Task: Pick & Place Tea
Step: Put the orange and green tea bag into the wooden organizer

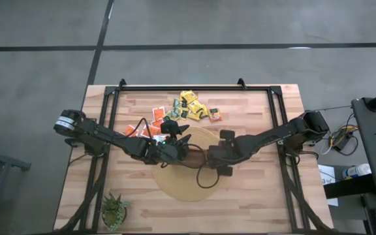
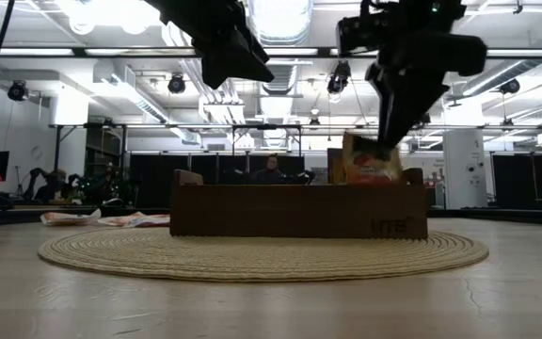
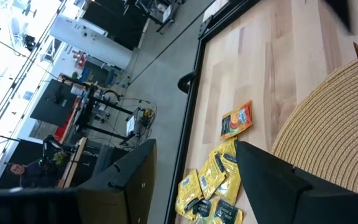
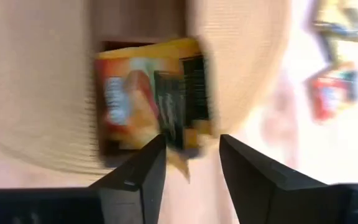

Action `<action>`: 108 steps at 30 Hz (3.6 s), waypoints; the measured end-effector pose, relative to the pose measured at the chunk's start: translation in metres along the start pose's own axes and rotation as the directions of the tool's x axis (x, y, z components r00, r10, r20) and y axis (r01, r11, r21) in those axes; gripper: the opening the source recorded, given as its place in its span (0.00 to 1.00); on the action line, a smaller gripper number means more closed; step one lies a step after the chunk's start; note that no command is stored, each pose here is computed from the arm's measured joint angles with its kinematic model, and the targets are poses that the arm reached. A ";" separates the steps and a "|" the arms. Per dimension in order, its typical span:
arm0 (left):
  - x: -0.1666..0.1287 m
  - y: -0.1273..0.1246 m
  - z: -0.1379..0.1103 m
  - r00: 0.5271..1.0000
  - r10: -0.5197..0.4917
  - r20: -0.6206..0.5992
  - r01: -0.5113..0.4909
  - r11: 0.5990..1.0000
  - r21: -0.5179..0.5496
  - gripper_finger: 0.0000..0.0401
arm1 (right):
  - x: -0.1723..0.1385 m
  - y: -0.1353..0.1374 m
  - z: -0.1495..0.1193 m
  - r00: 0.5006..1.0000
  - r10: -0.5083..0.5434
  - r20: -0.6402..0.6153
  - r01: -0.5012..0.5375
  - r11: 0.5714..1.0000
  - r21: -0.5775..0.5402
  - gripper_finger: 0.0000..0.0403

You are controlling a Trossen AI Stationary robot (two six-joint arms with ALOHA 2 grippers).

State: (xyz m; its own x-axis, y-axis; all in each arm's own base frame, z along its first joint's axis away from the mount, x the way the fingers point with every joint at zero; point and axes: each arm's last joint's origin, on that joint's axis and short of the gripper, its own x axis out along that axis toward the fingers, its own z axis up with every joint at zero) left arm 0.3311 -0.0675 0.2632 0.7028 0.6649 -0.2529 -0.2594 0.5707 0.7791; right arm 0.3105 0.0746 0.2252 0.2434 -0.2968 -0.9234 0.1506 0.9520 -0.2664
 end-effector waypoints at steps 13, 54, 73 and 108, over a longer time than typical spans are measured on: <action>0.000 0.000 0.000 1.000 0.000 -0.001 0.000 1.000 0.002 0.54 | -0.020 0.023 -0.001 0.993 0.048 0.106 -0.037 0.993 -0.109 0.34; -0.028 0.025 0.001 0.996 -0.063 0.059 0.074 0.978 -0.195 0.54 | 0.058 0.013 0.021 0.962 0.256 -0.093 -0.268 0.952 -0.149 0.02; -0.028 0.024 0.001 0.996 -0.064 0.059 0.074 0.978 -0.194 0.54 | 0.029 0.018 0.018 0.970 0.241 0.000 -0.237 0.954 -0.183 0.02; -0.028 0.024 0.001 0.995 -0.078 0.067 0.090 0.977 -0.194 0.54 | 0.030 0.010 0.009 0.975 0.212 -0.061 -0.217 0.972 -0.088 0.02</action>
State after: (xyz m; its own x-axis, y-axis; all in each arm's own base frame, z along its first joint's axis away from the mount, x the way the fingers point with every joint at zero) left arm 0.3060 -0.0733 0.2896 0.7636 0.5845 -0.2743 -0.3187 0.7107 0.6272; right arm 0.3282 0.0750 0.1976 0.2111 -0.0833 -0.9739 0.0089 0.9965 -0.0833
